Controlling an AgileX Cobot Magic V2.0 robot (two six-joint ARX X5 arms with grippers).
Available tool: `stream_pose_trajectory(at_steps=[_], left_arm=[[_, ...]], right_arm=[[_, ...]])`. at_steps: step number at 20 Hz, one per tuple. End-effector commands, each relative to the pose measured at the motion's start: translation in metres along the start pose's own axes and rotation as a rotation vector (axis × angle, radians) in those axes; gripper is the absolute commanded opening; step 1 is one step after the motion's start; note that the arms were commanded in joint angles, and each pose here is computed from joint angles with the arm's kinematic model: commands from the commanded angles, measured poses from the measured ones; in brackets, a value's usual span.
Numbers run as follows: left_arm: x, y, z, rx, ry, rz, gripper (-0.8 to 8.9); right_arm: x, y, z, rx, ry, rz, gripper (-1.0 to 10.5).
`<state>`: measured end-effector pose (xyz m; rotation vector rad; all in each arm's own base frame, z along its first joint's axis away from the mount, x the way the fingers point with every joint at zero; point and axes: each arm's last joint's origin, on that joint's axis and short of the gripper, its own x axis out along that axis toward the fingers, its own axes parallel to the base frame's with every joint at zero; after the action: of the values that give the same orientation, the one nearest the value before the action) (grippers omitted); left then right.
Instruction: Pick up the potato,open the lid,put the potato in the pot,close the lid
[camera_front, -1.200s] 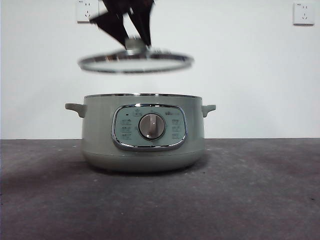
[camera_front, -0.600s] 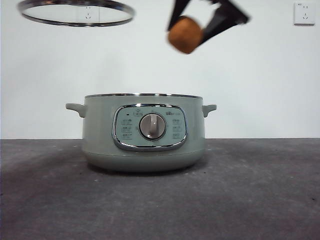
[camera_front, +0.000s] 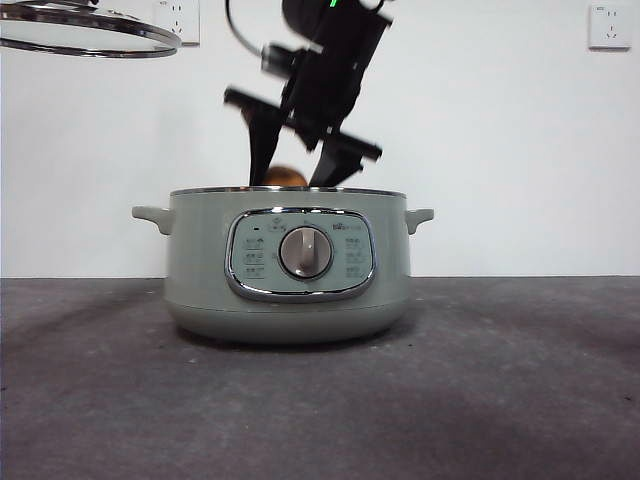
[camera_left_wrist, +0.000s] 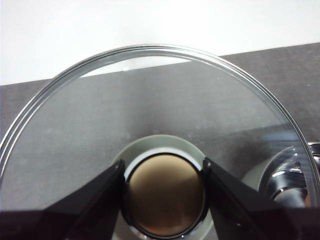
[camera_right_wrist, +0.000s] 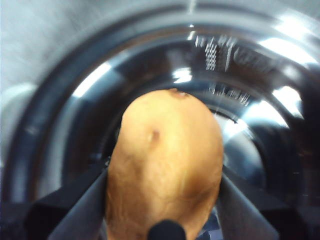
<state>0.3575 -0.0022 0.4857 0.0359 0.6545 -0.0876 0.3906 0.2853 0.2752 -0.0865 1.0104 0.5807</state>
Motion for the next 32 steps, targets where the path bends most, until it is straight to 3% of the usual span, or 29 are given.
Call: stream_pose_trajectory(at_steps=[1, 13, 14, 16, 17, 24, 27, 28, 30, 31, 32], left_arm=[[-0.014, 0.0, 0.004, 0.014, -0.052, -0.003, -0.09], [-0.014, -0.002, 0.004, 0.023, -0.052, -0.014, -0.09], [-0.014, -0.002, 0.004, 0.023, -0.052, -0.014, -0.09], [-0.014, -0.002, 0.004, 0.023, -0.053, -0.014, -0.09], [-0.014, -0.002, 0.004, 0.023, -0.053, -0.014, -0.09], [-0.014, -0.005, 0.004, 0.027, -0.054, -0.053, -0.09], [-0.013, -0.018, 0.004, 0.049, -0.055, -0.1, -0.09], [-0.013, -0.023, 0.004, 0.058, -0.054, -0.112, -0.09], [-0.012, -0.036, 0.004, 0.08, -0.052, -0.142, -0.09], [-0.012, -0.044, 0.004, 0.092, -0.049, -0.159, -0.09], [-0.012, -0.05, 0.004, 0.102, -0.049, -0.174, -0.09]], right_arm=[[0.019, 0.003, -0.005, -0.016, 0.033, -0.029, -0.1], [0.049, 0.007, -0.02, -0.037, 0.127, -0.096, 0.2], [0.049, 0.007, -0.021, -0.038, 0.13, -0.096, 1.9], [0.048, 0.007, -0.02, -0.036, 0.128, -0.098, 7.4], [0.045, 0.008, -0.018, -0.031, 0.122, -0.108, 7.9], [-0.027, 0.046, 0.006, -0.097, 0.074, -0.162, 7.8], [-0.075, 0.06, 0.006, -0.13, 0.062, -0.199, 6.8], [-0.096, 0.064, 0.006, -0.133, 0.02, -0.19, 5.8], [-0.135, 0.068, 0.005, -0.103, -0.058, -0.17, 1.7], [-0.154, 0.07, 0.003, -0.113, -0.092, -0.16, 0.4], [-0.169, 0.07, 0.002, -0.124, -0.119, -0.152, -0.1]])
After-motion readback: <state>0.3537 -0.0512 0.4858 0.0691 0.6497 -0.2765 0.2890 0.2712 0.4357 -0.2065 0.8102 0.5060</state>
